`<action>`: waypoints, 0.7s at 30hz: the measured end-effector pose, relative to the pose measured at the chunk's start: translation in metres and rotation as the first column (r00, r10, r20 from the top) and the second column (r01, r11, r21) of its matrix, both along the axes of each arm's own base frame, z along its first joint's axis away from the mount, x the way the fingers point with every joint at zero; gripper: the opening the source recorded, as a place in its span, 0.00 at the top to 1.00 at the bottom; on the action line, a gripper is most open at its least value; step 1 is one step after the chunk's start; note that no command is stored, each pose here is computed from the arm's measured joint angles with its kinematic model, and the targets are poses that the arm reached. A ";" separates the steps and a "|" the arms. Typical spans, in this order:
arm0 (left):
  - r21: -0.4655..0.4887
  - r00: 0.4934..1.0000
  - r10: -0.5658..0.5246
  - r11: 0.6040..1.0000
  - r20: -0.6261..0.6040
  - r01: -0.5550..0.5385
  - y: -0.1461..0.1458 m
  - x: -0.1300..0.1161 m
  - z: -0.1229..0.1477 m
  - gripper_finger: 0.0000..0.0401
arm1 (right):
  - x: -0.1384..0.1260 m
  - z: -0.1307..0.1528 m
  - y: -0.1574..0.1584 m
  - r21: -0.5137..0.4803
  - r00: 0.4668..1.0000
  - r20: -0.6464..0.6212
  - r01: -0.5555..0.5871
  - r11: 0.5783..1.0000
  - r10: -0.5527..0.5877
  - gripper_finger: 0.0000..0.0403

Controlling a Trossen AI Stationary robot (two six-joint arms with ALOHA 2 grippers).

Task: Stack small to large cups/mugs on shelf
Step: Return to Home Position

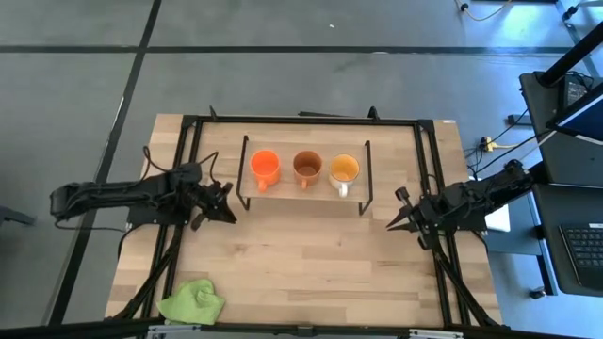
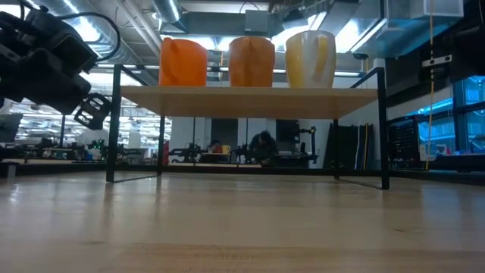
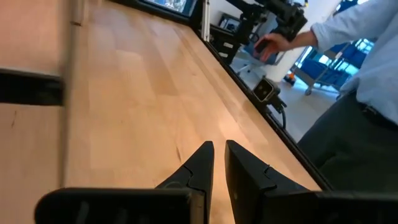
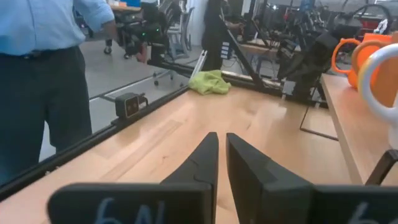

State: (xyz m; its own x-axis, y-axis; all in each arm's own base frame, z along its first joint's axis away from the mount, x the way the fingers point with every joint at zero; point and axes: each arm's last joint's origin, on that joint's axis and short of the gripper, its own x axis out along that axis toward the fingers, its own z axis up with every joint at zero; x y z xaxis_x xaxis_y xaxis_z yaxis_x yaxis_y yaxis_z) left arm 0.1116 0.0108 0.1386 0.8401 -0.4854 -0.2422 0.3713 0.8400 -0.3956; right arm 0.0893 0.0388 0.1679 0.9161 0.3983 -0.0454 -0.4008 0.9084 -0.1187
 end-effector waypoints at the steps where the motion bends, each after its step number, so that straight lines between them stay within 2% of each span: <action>1: -0.007 1.000 0.006 1.000 0.000 -0.006 0.002 -0.001 0.000 0.91 | 0.000 -0.001 0.000 -0.008 1.000 -0.005 0.000 1.000 0.000 0.91; 8: -0.117 0.997 0.057 0.991 -0.061 -0.064 0.009 -0.002 -0.001 0.91 | 0.002 -0.002 0.001 -0.022 1.000 -0.023 -0.001 1.000 0.000 0.91; 21: -0.059 0.968 0.241 0.968 -0.072 -0.245 0.014 0.000 -0.001 0.91 | 0.002 -0.002 0.001 -0.023 1.000 -0.023 -0.001 1.000 0.000 0.91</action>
